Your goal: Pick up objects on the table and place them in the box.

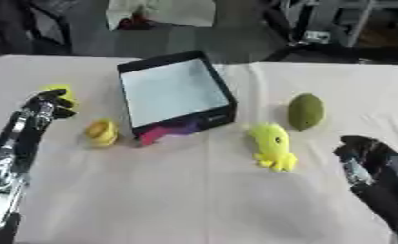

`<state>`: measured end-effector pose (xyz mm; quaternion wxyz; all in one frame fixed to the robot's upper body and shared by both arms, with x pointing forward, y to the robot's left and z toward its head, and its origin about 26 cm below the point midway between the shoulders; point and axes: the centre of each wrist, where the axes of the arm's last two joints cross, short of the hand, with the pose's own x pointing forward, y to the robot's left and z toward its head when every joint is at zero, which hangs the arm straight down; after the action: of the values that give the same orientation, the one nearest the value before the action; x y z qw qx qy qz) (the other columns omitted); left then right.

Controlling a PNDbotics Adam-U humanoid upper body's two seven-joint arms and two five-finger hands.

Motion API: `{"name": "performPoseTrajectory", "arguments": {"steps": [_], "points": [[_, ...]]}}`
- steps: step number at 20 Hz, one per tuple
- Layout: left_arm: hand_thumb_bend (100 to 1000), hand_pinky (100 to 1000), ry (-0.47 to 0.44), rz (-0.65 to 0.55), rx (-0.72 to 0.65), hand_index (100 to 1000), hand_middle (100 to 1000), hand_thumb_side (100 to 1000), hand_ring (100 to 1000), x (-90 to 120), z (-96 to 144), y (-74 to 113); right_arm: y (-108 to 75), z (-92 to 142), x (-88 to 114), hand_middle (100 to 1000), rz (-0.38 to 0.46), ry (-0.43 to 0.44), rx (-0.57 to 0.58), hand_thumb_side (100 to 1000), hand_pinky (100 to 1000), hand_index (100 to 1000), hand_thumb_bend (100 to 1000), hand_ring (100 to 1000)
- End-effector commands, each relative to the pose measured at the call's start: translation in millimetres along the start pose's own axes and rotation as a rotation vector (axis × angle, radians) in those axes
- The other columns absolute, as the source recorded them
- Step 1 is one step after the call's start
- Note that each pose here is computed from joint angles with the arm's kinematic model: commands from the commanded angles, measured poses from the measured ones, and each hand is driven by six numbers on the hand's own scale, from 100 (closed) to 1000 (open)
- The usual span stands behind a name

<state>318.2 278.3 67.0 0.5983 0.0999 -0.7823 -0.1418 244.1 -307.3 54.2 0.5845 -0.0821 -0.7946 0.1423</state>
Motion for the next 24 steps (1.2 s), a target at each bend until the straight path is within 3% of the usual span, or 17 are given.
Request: {"name": "performPoseTrajectory", "arguments": {"steps": [1,4,8,10,13,18,24], "points": [[100,779,-0.066,-0.09,-0.002,834,634,793,649,18,-13,23.7,-1.6,-2,6,577,0.012,-0.023,0.004,449,752,720,100,679],[100,795,-0.129,-0.272,-0.044,862,695,745,707,41,-35,62.0,-1.9,-1,5,577,0.013,-0.016,0.008,447,752,720,100,679],[100,825,-0.144,-0.681,-0.278,913,806,702,803,75,-70,118.2,-2.7,-1,4,577,0.02,-0.009,0.021,441,752,720,100,679],[150,844,-0.075,-0.872,-0.432,919,851,599,837,83,-89,141.4,-3.0,0,4,578,0.024,-0.005,0.028,443,752,720,100,680],[349,834,0.083,-1.107,-0.671,913,864,459,842,84,-117,163.2,-2.7,0,4,578,0.026,-0.003,0.04,445,752,719,100,680],[467,844,0.269,-1.298,-0.893,899,841,318,831,62,-150,171.2,-2.1,2,2,578,0.024,0.006,0.041,439,752,719,100,681],[460,859,0.353,-1.374,-0.941,900,841,244,832,32,-165,148.6,0.0,3,2,578,0.015,0.007,0.04,439,752,719,100,682]]}}
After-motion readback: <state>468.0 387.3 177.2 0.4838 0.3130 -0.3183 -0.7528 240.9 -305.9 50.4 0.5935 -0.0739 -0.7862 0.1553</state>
